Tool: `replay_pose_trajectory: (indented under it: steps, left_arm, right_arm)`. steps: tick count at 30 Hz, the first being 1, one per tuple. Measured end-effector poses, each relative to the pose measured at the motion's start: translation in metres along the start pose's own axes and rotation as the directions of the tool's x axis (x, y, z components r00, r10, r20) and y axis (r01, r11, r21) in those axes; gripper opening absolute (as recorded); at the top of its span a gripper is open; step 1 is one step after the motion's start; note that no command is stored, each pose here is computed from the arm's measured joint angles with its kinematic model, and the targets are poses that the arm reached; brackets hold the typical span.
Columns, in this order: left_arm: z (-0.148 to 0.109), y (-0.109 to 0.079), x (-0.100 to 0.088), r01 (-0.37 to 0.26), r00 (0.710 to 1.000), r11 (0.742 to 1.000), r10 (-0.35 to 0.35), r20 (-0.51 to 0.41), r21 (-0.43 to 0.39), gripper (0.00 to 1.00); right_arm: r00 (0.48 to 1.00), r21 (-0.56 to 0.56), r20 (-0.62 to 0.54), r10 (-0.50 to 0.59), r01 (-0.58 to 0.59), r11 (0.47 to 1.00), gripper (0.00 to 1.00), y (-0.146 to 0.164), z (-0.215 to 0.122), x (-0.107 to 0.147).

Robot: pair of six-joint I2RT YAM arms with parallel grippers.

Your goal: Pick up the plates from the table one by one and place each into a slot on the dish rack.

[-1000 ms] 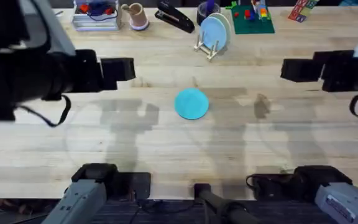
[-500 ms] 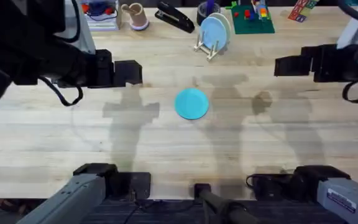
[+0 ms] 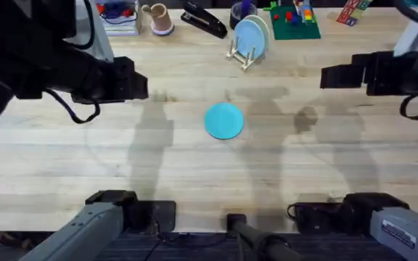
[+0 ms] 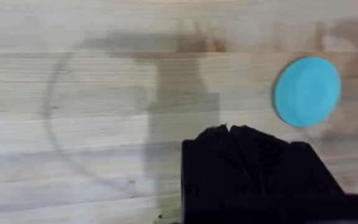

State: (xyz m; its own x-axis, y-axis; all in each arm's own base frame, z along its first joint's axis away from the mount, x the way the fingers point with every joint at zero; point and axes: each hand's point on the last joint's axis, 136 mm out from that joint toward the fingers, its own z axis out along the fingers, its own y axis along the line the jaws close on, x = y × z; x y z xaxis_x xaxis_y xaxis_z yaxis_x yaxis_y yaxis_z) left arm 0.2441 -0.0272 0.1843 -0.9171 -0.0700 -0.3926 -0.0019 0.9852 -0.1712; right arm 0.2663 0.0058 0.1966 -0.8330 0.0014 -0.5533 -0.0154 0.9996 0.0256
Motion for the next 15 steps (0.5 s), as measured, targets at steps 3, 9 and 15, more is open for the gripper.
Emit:
replay_pose_trajectory:
  steps: [3, 9, 15]
  left_arm:
    - [-0.001, -0.016, 0.001, -0.006, 1.0, 0.995, 0.006, -0.006, 0.095, 0.042]
    - [-0.009, -0.054, -0.002, -0.027, 1.0, 0.949, 0.025, 0.01, 0.314, 0.043]
    - [-0.005, -0.084, -0.003, -0.073, 0.997, 0.861, 0.056, 0.05, 0.503, 0.043]
  right_arm:
    - [1.0, 0.0, 0.0, 0.0, 0.0, 1.0, 0.995, 0.0, 0.0, 0.0]
    - [1.0, -0.002, 0.0, 0.0, 0.0, 1.0, 0.995, 0.0, 0.0, 0.0]
    - [1.0, -0.002, 0.0, 0.0, 0.0, 1.0, 0.995, 0.0, 0.0, 0.0]
